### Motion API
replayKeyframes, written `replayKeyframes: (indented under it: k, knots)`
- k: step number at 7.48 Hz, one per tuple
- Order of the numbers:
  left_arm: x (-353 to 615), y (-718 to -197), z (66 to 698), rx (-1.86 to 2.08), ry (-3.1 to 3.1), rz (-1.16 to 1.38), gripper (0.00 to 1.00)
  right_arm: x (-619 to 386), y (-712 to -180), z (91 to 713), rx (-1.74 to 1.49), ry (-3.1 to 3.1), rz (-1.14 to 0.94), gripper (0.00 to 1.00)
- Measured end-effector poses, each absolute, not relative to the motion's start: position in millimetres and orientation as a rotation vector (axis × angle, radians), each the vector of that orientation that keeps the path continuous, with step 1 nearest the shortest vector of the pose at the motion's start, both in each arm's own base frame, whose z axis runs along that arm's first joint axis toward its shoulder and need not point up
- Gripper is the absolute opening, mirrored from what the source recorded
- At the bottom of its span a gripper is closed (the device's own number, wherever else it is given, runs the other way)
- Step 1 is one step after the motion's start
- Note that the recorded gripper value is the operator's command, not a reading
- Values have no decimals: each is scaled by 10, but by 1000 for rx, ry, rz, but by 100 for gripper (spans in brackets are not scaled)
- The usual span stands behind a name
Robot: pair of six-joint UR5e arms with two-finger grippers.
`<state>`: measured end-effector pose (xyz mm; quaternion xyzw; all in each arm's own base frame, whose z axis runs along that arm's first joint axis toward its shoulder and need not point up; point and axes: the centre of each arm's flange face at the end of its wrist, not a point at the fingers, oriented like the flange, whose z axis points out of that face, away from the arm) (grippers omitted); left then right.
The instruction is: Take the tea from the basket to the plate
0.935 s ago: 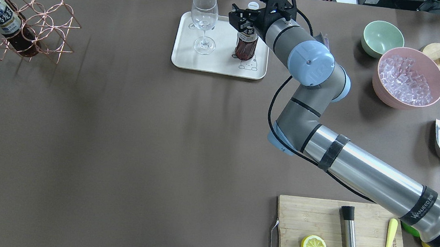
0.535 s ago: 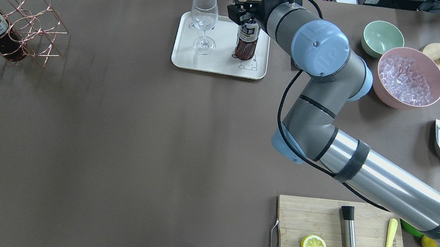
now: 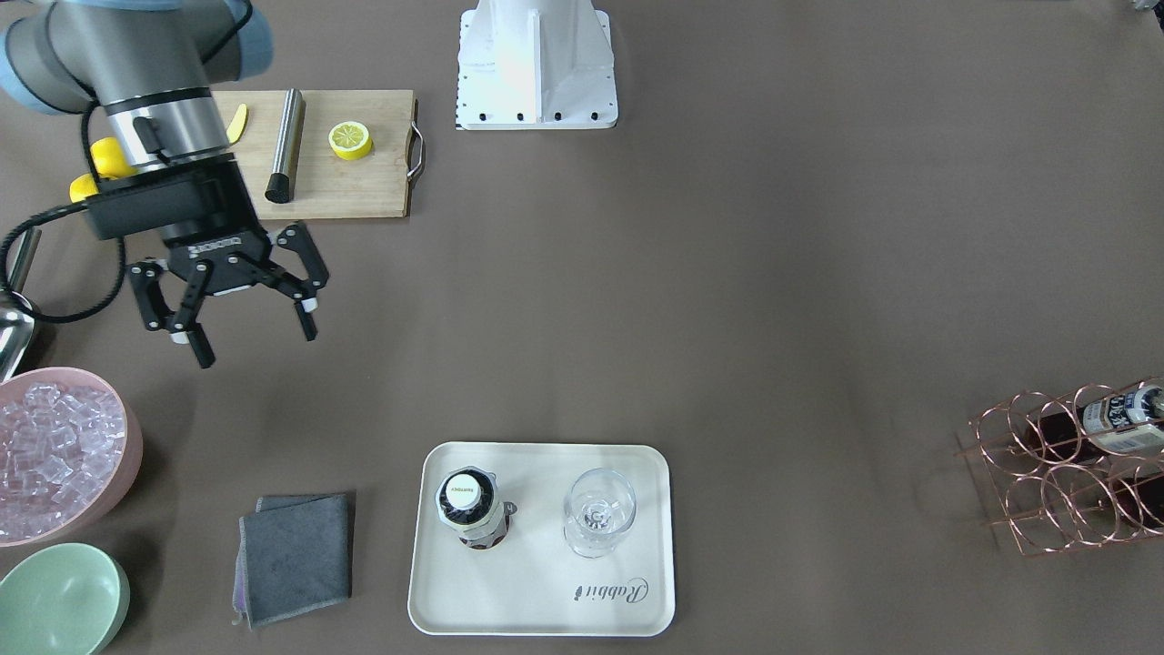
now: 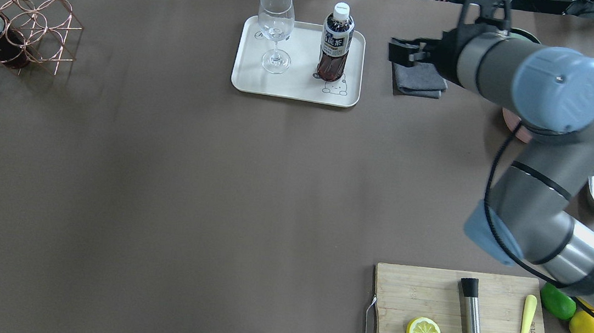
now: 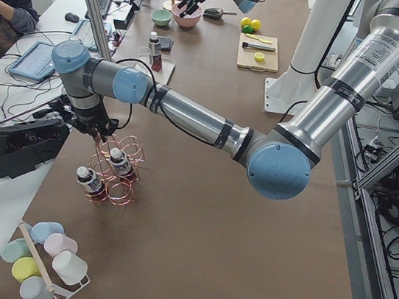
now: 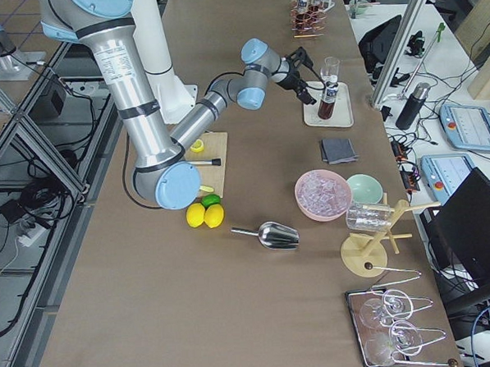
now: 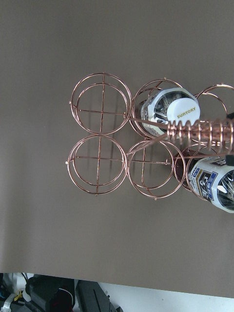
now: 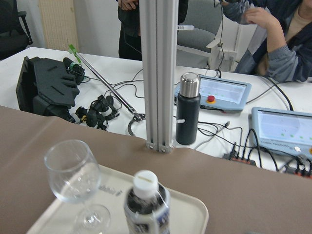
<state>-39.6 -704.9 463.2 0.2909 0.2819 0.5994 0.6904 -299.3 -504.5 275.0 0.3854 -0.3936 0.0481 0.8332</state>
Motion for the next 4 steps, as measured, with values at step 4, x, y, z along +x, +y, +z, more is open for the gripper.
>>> replayKeyframes:
  k: [4]
  knots:
    - [-352,-7085,4757,663,610,1357,0,-1563,-4971,4222,291,-702,189,100]
